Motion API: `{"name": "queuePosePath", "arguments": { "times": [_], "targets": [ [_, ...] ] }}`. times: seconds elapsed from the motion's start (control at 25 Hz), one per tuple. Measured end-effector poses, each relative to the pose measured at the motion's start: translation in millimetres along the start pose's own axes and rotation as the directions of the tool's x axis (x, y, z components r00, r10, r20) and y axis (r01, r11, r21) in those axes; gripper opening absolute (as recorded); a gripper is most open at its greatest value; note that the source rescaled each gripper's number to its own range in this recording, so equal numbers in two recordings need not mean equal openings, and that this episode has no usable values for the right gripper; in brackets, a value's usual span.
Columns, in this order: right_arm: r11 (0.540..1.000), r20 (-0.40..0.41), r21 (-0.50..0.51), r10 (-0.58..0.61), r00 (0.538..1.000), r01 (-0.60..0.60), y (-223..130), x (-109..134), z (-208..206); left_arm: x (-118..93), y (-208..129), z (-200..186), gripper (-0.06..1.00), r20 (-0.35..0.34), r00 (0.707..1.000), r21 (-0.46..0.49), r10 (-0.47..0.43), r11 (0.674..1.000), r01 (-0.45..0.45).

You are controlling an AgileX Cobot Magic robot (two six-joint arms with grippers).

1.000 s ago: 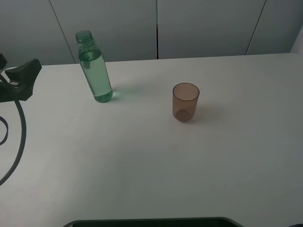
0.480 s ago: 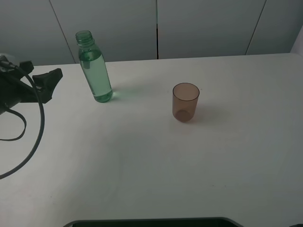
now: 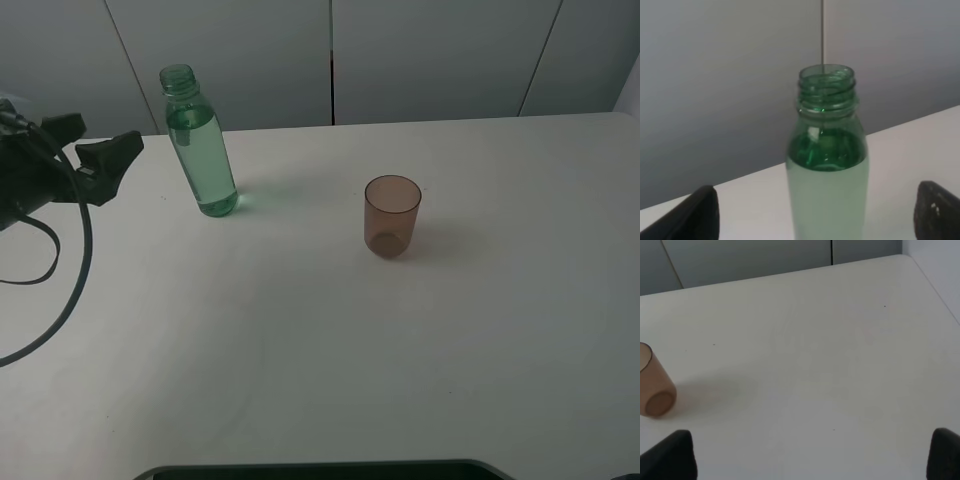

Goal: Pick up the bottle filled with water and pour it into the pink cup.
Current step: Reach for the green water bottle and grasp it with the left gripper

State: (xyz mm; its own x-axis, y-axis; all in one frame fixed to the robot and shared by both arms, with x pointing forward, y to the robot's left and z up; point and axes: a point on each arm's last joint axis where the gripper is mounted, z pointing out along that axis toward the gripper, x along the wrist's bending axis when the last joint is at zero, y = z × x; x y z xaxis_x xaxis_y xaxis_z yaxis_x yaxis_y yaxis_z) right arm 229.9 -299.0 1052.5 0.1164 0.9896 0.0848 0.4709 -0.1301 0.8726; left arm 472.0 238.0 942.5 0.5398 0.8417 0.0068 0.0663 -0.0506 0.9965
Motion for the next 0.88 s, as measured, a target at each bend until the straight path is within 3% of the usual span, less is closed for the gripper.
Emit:
{"name": "queuePosePath", "arguments": {
  "times": [0.28,0.6,0.88],
  "targets": [
    [1.0,0.0,0.0,0.0,1.0,0.0,0.0,0.0,0.0,6.1,-3.9,22.3,1.0,0.036,0.999,0.061,-0.033,0.998,0.031],
    [1.0,0.0,0.0,0.0,1.0,0.0,0.0,0.0,0.0,4.0,-32.8,57.1,1.0,0.102,0.993,0.138,-0.053,0.99,0.039],
    [1.0,0.0,0.0,0.0,1.0,0.0,0.0,0.0,0.0,9.3,-36.5,74.3,1.0,0.116,0.993,0.104,-0.013,0.995,0.001]
  ]
}}
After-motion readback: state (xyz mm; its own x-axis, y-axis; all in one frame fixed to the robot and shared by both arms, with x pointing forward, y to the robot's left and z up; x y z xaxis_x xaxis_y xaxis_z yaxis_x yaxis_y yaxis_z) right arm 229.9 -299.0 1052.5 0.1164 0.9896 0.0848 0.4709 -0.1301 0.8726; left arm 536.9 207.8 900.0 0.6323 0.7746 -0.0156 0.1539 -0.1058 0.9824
